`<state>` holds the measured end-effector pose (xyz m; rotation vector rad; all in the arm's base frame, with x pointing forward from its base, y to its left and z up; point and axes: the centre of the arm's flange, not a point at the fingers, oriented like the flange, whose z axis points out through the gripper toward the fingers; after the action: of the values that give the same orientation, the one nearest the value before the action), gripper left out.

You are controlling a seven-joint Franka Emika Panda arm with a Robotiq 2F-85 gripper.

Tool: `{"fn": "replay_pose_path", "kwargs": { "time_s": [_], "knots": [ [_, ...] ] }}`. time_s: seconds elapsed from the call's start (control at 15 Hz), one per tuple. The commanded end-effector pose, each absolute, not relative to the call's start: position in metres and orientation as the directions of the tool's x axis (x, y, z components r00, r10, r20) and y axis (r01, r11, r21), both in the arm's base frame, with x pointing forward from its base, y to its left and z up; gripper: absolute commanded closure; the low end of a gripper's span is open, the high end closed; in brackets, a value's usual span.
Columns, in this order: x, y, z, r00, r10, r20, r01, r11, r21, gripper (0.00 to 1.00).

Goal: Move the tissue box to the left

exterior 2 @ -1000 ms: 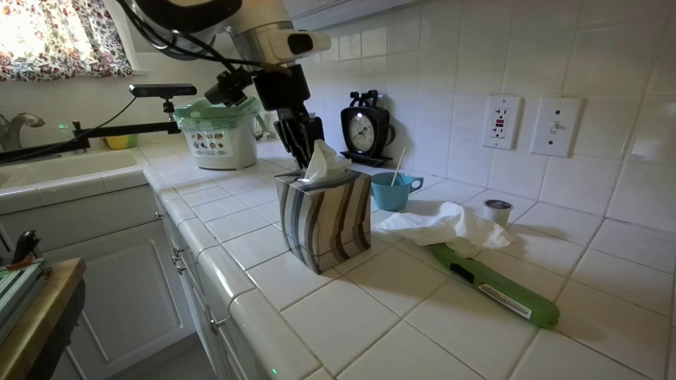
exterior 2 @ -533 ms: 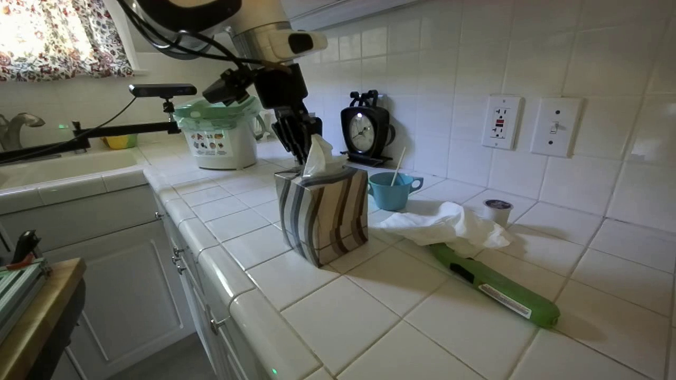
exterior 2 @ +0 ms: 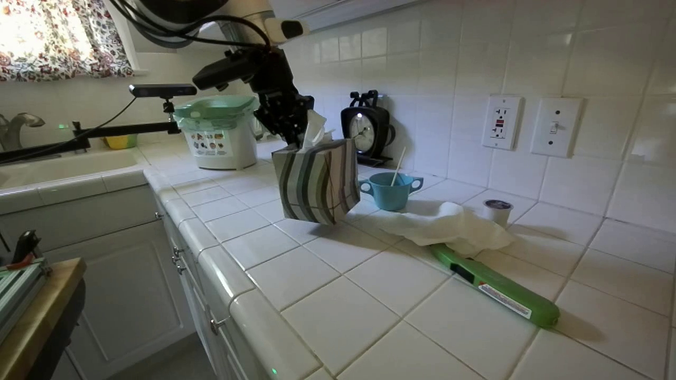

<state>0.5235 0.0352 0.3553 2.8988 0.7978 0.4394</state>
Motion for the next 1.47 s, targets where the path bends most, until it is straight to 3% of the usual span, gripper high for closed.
{"fn": "replay_pose_path", "kwargs": {
  "time_s": [0.0, 0.47, 0.53, 0.87, 0.93, 1.4],
  "knots": [
    [0.511, 0.047, 0.375, 0.704, 0.656, 0.272, 0.637, -0.752, 0.168, 0.95],
    [0.509, 0.086, 0.387, 0.52, 0.782, 0.343, 0.808, -0.581, 0.097, 0.95],
    [0.509, 0.108, 0.382, 0.584, 0.745, 0.323, 0.754, -0.645, 0.126, 0.81],
    [0.508, 0.106, 0.384, 0.549, 0.767, 0.332, 0.785, -0.61, 0.109, 0.81],
    [0.509, 0.102, 0.378, 0.516, 0.775, 0.366, 0.817, -0.574, 0.063, 0.95],
    [0.522, 0.11, 0.363, 0.234, 0.922, 0.308, 0.953, -0.28, 0.115, 0.95]
  ]
}}
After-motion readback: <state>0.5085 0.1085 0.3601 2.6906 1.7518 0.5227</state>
